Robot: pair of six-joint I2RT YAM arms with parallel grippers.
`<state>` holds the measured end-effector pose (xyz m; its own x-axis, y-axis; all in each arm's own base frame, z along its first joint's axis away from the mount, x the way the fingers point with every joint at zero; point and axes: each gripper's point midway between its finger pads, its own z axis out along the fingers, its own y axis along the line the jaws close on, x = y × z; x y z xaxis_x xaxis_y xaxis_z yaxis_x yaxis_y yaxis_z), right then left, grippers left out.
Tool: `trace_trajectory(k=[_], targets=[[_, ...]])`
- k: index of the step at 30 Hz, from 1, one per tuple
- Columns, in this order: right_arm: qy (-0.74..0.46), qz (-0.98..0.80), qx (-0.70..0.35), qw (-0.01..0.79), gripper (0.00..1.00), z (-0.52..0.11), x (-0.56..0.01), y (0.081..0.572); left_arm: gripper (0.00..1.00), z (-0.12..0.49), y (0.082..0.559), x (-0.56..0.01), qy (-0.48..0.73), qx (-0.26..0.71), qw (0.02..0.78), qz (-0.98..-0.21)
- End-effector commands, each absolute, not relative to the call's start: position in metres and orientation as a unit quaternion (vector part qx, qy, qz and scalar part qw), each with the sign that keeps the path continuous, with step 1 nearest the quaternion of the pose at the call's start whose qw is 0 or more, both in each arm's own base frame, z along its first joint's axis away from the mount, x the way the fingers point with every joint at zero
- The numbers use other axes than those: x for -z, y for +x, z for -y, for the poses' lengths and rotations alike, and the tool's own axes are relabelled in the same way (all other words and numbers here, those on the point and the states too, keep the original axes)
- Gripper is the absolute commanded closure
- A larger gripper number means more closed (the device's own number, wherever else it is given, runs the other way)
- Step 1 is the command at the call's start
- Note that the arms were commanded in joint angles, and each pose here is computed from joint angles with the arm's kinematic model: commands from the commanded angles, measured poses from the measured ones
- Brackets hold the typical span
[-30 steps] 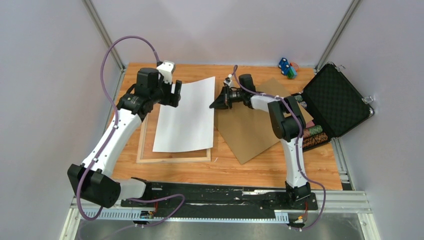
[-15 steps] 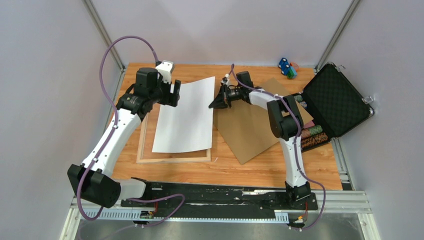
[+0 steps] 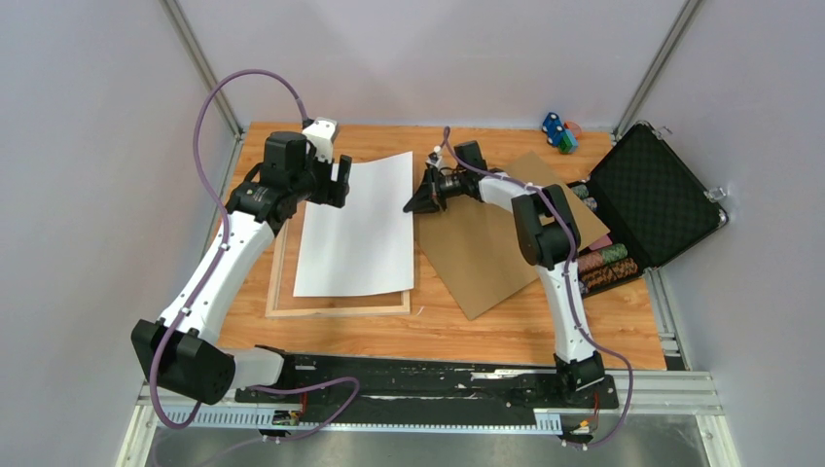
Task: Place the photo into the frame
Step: Turn over the photo from the photo frame.
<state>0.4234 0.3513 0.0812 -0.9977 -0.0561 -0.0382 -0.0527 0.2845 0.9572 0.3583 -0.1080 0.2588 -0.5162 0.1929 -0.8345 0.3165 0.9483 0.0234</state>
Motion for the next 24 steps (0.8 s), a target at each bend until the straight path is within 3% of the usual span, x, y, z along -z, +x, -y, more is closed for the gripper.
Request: trace_trajectory(k=[1, 8, 24], targets=[[0.068, 0.788, 0.611, -0.030, 0.89, -0.360, -0.084, 0.428, 0.15, 0.104, 0.362, -0.270, 0.145, 0.060, 0.492, -0.857], [0.083, 0.779, 0.620, -0.042, 0.79, -0.368, -0.080, 0.424, 0.15, 0.103, 0.361, -0.272, 0.144, 0.061, 0.495, -0.855], [0.094, 0.778, 0.620, -0.042, 0.73, -0.387, -0.061, 0.410, 0.15, 0.100, 0.359, -0.275, 0.142, 0.061, 0.501, -0.852]])
